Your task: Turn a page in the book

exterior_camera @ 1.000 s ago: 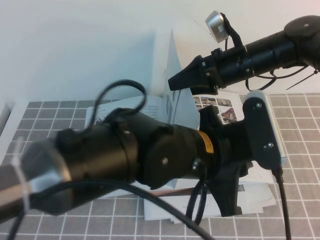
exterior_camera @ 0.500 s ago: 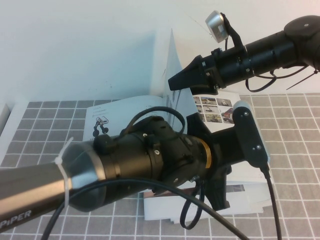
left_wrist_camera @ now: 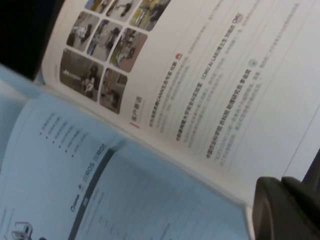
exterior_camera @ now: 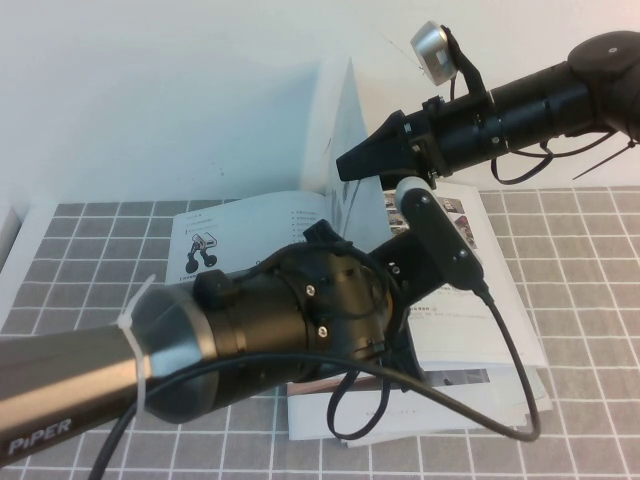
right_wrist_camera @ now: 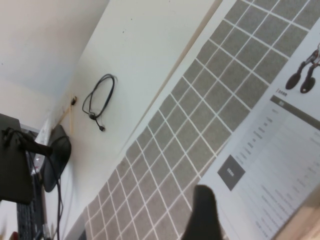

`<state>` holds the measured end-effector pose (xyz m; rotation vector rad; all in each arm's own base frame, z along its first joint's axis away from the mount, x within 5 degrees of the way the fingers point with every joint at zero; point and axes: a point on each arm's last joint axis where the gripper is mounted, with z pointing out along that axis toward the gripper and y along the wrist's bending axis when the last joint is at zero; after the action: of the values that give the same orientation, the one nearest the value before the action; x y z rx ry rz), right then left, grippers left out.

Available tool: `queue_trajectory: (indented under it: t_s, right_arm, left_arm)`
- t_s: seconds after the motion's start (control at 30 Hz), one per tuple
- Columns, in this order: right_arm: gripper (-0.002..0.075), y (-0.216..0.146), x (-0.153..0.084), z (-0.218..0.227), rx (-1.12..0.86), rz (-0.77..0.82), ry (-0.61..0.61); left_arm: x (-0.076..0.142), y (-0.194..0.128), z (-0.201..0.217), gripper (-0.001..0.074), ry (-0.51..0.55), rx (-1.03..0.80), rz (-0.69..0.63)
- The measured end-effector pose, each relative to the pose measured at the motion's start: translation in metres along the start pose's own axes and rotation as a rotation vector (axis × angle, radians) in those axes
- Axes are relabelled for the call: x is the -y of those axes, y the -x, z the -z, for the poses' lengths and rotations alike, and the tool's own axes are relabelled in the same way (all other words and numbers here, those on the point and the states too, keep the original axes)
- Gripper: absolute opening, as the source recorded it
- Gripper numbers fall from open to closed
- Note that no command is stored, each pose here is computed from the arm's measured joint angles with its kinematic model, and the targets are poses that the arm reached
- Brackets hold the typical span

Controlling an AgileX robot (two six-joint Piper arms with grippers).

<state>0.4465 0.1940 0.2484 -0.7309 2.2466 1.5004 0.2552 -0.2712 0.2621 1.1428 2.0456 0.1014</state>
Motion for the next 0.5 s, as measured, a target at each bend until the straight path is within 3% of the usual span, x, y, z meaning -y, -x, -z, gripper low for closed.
queue_trajectory:
  t_s: [0.37, 0.5]
  right_arm:
    - [0.0507, 0.004, -0.006, 0.001, 0.039, -0.011, 0.04]
    - [0.0507, 0.013, -0.019, 0.008, 0.06, 0.033, 0.04]
  left_arm:
    - [-0.005, -0.006, 0.0, -0.0004, 0.06, -0.066, 0.112]
    - [-0.006, -0.008, 0.001, -0.0004, 0.07, -0.079, 0.166]
